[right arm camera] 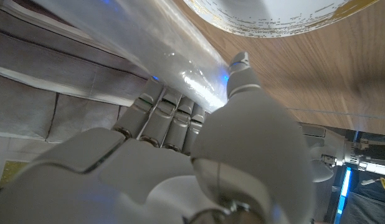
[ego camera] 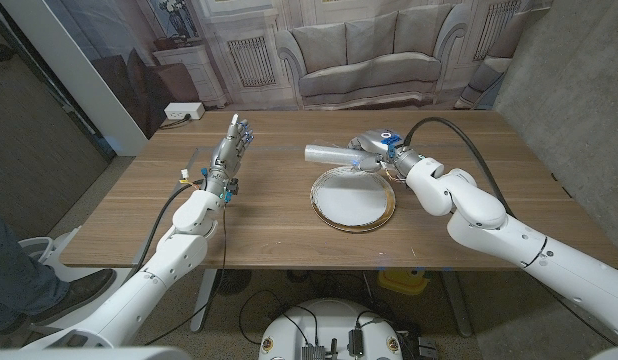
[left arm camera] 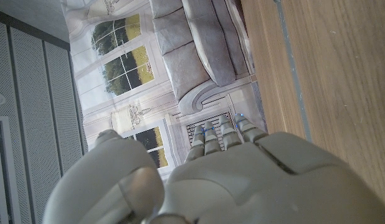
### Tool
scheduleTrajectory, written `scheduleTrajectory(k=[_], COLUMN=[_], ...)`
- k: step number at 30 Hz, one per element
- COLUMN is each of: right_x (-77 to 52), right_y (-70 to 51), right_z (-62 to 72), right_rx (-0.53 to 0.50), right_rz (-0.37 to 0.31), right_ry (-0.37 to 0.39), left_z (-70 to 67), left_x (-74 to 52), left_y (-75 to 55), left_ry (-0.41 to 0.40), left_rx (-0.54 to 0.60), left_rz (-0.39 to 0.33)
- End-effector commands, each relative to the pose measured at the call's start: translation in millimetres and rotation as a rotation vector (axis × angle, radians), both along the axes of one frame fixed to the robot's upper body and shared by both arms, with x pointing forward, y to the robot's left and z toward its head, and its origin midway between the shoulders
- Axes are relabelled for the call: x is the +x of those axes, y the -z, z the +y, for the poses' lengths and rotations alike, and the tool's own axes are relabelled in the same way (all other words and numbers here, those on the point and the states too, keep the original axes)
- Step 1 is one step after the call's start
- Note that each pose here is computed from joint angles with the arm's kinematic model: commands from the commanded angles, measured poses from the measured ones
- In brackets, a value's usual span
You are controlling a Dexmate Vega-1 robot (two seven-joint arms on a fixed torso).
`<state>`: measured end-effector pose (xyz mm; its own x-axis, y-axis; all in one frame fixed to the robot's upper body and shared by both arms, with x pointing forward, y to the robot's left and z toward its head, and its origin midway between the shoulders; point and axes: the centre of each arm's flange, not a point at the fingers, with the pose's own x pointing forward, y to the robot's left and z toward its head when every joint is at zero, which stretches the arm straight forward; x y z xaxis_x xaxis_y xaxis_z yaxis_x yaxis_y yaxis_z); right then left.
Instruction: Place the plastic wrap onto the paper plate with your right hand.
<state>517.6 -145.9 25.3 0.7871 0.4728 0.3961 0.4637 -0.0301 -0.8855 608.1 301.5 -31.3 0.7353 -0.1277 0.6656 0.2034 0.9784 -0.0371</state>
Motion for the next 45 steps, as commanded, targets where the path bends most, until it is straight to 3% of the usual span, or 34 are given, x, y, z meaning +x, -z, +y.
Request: scheduleTrajectory(k=[1, 16, 34, 45], right_x=[-2.3, 3.7, 3.8, 11.1], right_y=[2.0, 9.7, 17.6, 24.8], right_z=[11.6, 24.7, 35.1, 39.1], right_rx=[-0.034, -0.08, -0.132, -0.135], right_rz=[-0.007, 0.002, 0.013, 0.022], right_ry=[-0.044, -0.1, -0.101, -0.101], left_z=[-0.6, -3.7, -4.0, -2.4], left_x=[1.6, 0.6, 2.6, 1.4], left_y=[0.9, -1.6, -0.1, 1.1], left_ry=[0.001, -0.005, 0.0, -0.005], left_rx=[0.001, 0.0, -0.008, -0.009], left_rz=[0.001, -0.003, -0.009, -0.006])
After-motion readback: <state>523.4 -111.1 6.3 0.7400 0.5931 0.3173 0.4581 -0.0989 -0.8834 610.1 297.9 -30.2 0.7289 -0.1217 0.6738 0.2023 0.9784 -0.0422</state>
